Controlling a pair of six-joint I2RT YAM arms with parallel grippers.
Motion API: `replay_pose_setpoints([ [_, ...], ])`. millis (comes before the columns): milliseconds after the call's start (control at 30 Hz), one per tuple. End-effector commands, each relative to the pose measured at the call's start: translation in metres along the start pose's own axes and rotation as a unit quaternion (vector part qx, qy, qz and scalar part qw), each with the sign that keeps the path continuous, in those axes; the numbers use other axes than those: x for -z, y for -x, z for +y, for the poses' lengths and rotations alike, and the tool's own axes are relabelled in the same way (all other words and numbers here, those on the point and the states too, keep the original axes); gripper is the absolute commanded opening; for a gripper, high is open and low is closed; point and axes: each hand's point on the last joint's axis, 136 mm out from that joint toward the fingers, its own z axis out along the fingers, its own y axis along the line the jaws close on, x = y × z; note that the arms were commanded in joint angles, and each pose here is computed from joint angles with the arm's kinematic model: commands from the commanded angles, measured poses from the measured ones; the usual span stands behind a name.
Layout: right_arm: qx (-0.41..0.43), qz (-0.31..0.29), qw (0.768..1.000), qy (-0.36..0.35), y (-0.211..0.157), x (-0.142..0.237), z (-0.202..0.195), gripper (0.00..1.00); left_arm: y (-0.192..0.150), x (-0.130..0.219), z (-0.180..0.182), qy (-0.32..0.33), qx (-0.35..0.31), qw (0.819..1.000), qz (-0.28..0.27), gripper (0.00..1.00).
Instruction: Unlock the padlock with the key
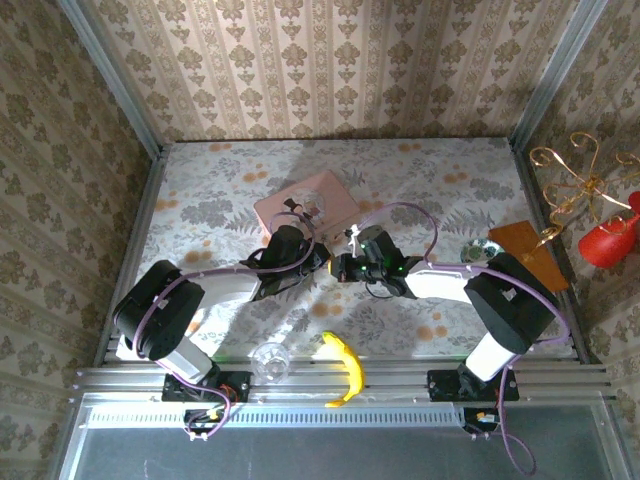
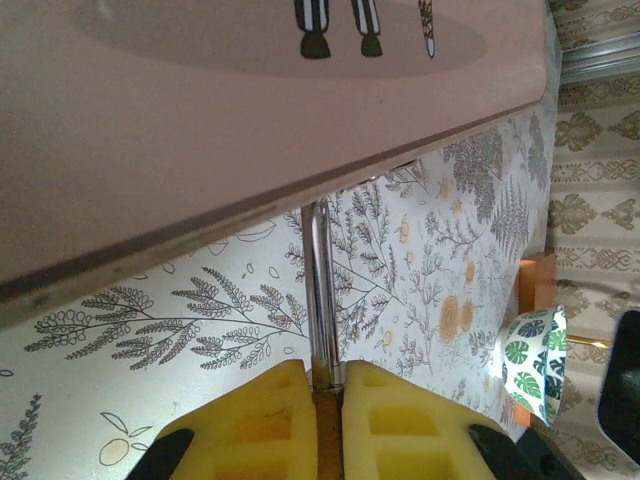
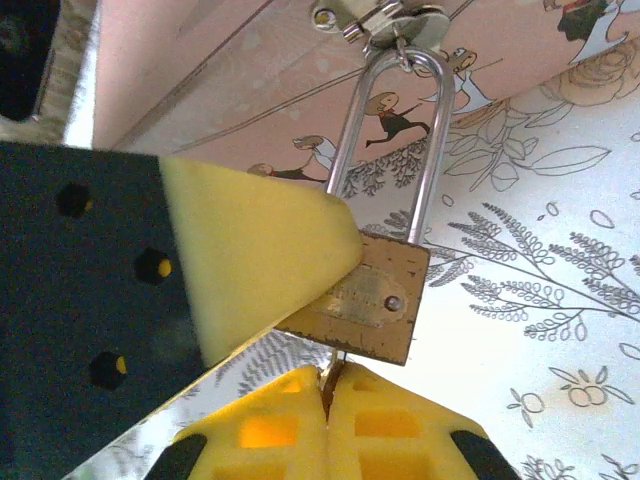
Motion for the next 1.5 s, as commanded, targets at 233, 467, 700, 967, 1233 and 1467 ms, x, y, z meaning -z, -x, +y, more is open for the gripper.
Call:
replay_pose_setpoints([
  [233,-0.185,-0.032,0.977,0.1,0.023,-0.01,-0.015,0.0,-0.003,0.007,-0.014,-0.03,-0.01,1.0,0.003,0.0],
  [467,-0.245,-0.052,0.956,0.155,0.028,-0.014,-0.026,0.0,-0.001,0.009,-0.014,-0.033,-0.01,0.999,-0.004,0.0],
  [700,-0.265,-0.072,0.944,0.183,0.03,-0.012,-0.031,0.0,0.003,0.014,-0.009,-0.03,-0.005,0.999,-0.014,0.0],
  [967,-0.267,-0.075,0.943,0.184,0.032,-0.005,-0.035,0.0,0.004,0.017,-0.003,-0.023,-0.003,1.0,-0.019,0.0],
  [1233,-0.286,-0.076,0.938,0.18,0.032,-0.004,-0.042,0.0,0.0,0.018,0.002,-0.022,-0.006,1.0,-0.013,0.0],
  [1467,-0.301,-0.075,0.933,0.181,0.034,-0.003,-0.045,0.0,-0.004,0.019,0.01,-0.03,-0.005,0.999,-0.012,0.0],
])
